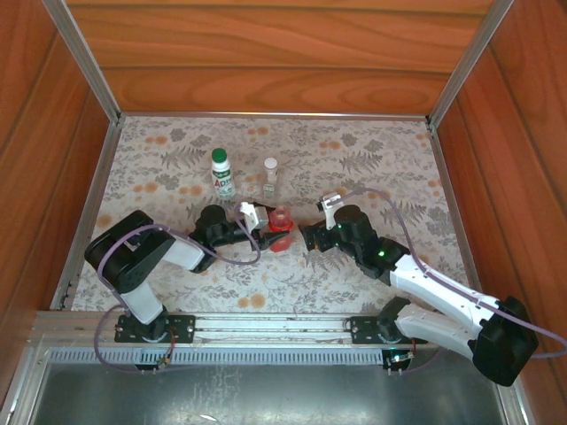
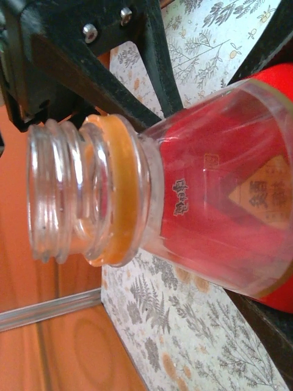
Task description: Screw on the bottle caps
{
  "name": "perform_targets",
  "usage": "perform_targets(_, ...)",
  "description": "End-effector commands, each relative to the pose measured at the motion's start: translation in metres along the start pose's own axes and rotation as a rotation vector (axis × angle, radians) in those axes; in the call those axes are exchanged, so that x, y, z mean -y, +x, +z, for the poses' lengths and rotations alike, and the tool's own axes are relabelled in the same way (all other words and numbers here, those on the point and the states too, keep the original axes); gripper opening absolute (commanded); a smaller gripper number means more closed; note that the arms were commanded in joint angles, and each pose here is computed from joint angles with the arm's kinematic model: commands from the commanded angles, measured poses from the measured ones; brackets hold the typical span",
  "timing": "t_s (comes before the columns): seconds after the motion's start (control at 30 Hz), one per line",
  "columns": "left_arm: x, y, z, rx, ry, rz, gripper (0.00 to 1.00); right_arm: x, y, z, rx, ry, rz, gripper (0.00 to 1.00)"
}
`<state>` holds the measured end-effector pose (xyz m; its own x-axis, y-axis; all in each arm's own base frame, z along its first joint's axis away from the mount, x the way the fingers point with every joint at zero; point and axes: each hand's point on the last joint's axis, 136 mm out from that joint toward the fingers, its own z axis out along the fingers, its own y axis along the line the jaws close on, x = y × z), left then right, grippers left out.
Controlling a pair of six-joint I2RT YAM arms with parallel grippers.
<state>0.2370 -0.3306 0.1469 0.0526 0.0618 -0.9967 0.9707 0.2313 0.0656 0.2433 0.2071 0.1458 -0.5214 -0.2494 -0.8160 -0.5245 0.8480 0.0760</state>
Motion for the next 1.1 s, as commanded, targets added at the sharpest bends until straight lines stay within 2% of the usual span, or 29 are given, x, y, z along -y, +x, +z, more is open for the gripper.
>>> perform_targets(0.0,0.005,0.014,-0.006,-0.038,0.034,-0.021,0.65,0.018,0.020,0.005,-0.067,0.087,0.024,1.00)
perform_targets(0.13,0.004,0.016,-0.004,-0.043,0.037,-0.024,0.65,0.029,0.038,0.019,-0.130,0.128,0.117,1.00)
perform_targets(0.27,0.004,0.018,-0.003,-0.044,0.039,-0.032,0.65,0.043,0.061,0.031,-0.225,0.207,0.198,0.85)
perform_targets(0.47,0.004,0.013,-0.001,-0.018,0.049,-0.049,0.65,0.039,0.077,0.039,-0.232,0.172,0.185,0.68)
perform_targets(0.57,0.002,0.013,-0.001,-0.006,0.034,-0.045,0.65,0.033,0.079,0.044,-0.244,0.133,0.152,0.63)
perform_targets(0.83,0.001,0.015,-0.002,0.012,0.024,-0.058,0.65,0.020,0.089,0.061,-0.302,0.068,0.101,0.55)
perform_targets(1.07,0.000,0.018,-0.003,0.004,0.015,-0.059,0.65,0.015,0.097,0.067,-0.337,0.060,0.051,0.52)
